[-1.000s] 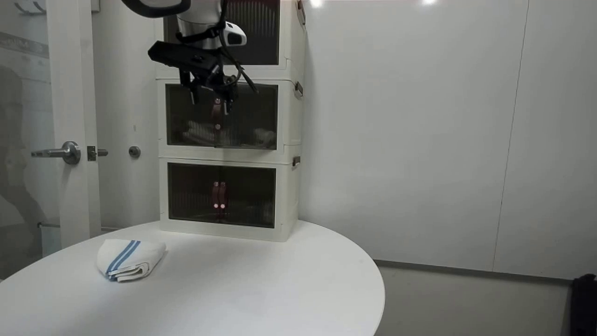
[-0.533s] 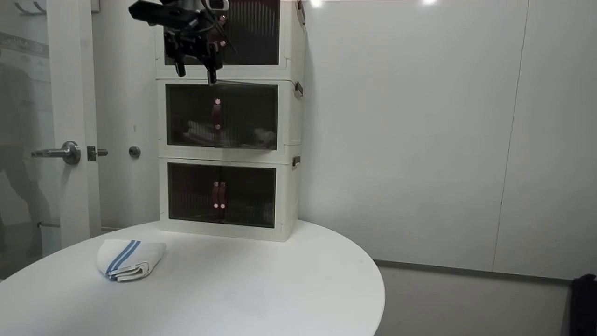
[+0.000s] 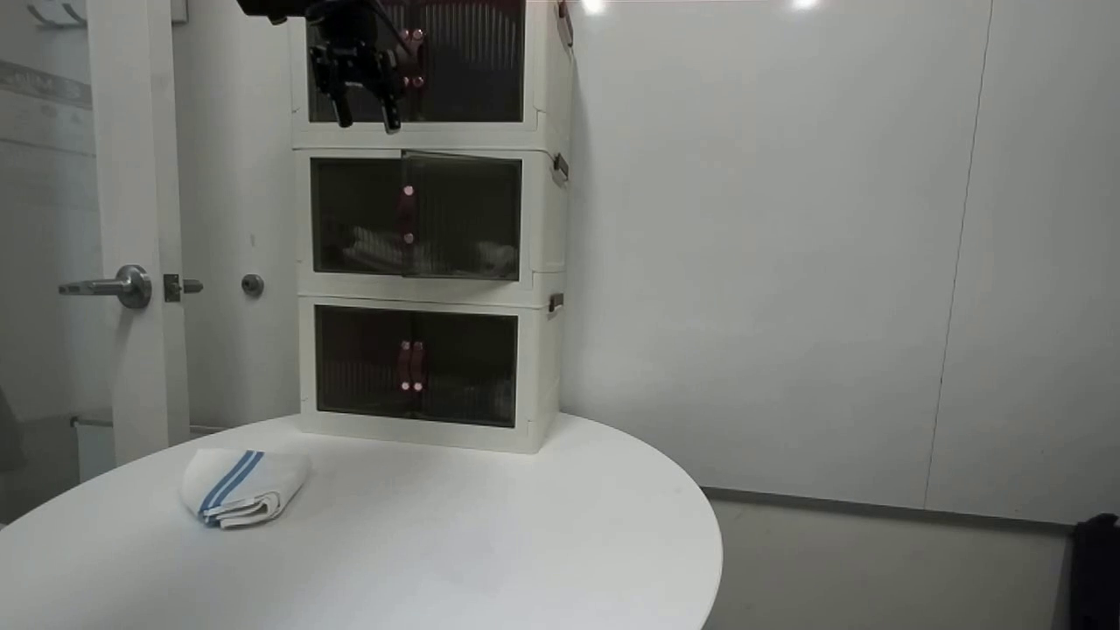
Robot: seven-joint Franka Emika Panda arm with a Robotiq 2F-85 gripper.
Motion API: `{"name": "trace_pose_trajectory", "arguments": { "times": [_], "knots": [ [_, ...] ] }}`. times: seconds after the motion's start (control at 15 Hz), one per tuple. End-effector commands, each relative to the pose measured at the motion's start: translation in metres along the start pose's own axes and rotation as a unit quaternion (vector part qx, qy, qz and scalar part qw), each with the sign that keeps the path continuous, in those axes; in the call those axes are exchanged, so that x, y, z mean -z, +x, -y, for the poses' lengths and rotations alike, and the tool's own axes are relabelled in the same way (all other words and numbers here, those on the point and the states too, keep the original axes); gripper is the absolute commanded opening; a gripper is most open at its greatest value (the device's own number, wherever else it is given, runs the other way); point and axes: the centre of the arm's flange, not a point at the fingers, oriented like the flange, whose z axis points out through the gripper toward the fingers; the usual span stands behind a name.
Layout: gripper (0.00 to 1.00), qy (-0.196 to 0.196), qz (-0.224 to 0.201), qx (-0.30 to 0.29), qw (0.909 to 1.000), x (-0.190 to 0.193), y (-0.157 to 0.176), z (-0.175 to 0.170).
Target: Open the cabinet doors in the middle
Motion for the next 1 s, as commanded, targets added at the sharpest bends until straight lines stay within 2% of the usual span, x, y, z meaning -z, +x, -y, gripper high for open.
{"name": "trace_pose_trajectory", "arguments": {
  "times": [0.0, 0.53, 0.93],
  "knots": [
    [1.0, -0.044, 0.016, -0.042, 0.998, -0.007, 0.035, 0.017],
    [1.0, -0.081, 0.027, -0.097, 0.9917, -0.024, 0.055, 0.024],
    [1.0, -0.114, 0.031, -0.131, 0.9842, -0.032, 0.064, 0.008]
  ]
}}
